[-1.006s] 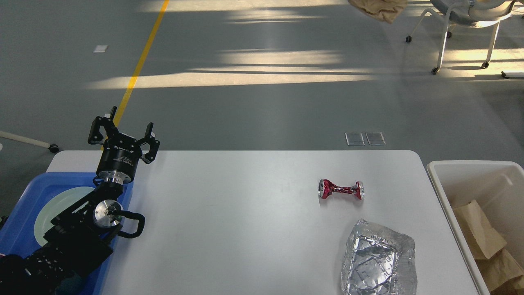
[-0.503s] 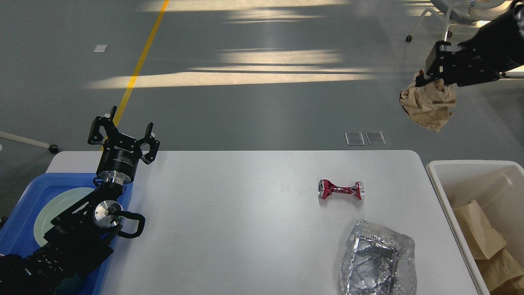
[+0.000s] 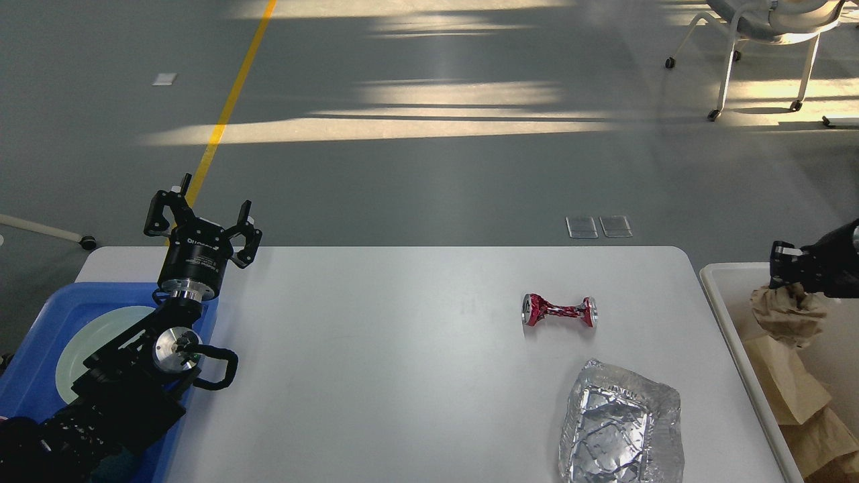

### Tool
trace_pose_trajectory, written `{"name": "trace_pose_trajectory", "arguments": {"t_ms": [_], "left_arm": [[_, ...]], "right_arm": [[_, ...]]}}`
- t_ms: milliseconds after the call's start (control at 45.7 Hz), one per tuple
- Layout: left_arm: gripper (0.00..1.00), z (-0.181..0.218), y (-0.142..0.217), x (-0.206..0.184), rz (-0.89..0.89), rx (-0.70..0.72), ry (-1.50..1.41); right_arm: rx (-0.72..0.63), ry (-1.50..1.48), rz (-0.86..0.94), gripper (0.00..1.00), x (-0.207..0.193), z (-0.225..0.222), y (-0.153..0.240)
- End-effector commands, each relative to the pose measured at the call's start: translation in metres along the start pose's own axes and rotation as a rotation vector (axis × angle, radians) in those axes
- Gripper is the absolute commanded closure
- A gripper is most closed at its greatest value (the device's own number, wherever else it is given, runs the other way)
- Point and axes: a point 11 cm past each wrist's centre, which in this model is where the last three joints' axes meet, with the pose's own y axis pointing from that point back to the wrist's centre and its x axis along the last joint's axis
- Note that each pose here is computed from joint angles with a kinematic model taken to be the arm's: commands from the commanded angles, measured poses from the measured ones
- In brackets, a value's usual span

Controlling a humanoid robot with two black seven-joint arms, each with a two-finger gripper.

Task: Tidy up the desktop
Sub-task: 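Lift the brown paper and release it into the white bin, then raise the right arm and swing it back toward the foil wrapper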

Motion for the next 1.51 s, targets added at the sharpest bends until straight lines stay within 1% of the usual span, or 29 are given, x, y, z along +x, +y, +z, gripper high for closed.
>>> {"name": "trace_pose_trajectory", "arguments": {"t_ms": [0,44,87,131,175,197,219,262,569,656,743,875,940,1071,1159,1268,1356,1465,1487], "left_arm": [[0.04,0.0,0.0,0.0,0.0,0.0,0.0],[0.04,0.0,0.0,0.0,-0.001,-0.001,0.0],[0.04,0.0,0.0,0.0,0.0,0.0,0.0],[0.04,0.0,0.0,0.0,0.0,0.0,0.0],[0.04,0.0,0.0,0.0,-0.001,0.001,0.0],[0.04,0.0,0.0,0.0,-0.001,-0.001,0.0],[0.04,0.0,0.0,0.0,-0.001,-0.001,0.0],[0.04,0.0,0.0,0.0,-0.001,0.001,0.0],[0.04,0.0,0.0,0.0,-0.001,-0.001,0.0],[0.04,0.0,0.0,0.0,-0.001,-0.001,0.0],[0.04,0.0,0.0,0.0,0.0,0.001,0.0],[0.04,0.0,0.0,0.0,-0.001,-0.001,0.0],[0.04,0.0,0.0,0.0,0.0,0.0,0.0],[0.04,0.0,0.0,0.0,0.0,0.001,0.0],[0.04,0.0,0.0,0.0,0.0,0.001,0.0],[0.04,0.0,0.0,0.0,-0.001,-0.001,0.0],[0.04,0.0,0.0,0.0,0.0,0.0,0.0],[0.04,0.0,0.0,0.0,0.0,0.0,0.0],[0.04,0.0,0.0,0.0,0.0,0.0,0.0]], "right_arm": [[-0.128,0.055,0.112,0.83,-0.004,0.026,-0.022],[-0.163,0.08,0.141,0.7,-0.006,0.032,-0.029],[-0.188,0.104,0.166,0.54,-0.009,0.036,-0.036],[-0.206,0.125,0.18,0.31,-0.015,0.04,-0.042],[-0.21,0.133,0.188,0.12,-0.02,0.041,-0.047],[-0.211,0.136,0.187,0.05,-0.023,0.042,-0.049],[-0.212,0.136,0.186,0.01,-0.024,0.043,-0.05],[-0.212,0.137,0.183,0.0,-0.025,0.043,-0.05],[-0.204,0.139,0.179,0.0,-0.024,0.038,-0.05],[-0.179,0.139,0.167,0.0,-0.025,0.026,-0.052],[-0.146,0.139,0.183,0.0,-0.015,0.009,-0.048],[-0.059,0.119,0.107,0.0,-0.011,-0.02,-0.032],[0.002,0.08,0.075,0.0,0.002,-0.034,-0.01],[0.15,0.059,-0.018,0.0,0.013,-0.073,0.038],[0.242,0.068,-0.067,0.0,0.024,-0.096,0.08],[0.376,0.114,-0.135,0.0,0.03,-0.128,0.141],[0.454,0.181,-0.165,0.0,0.03,-0.149,0.188],[0.521,0.262,-0.073,0.0,0.042,-0.173,0.247],[0.539,0.28,-0.041,0.0,0.045,-0.179,0.264]]}}
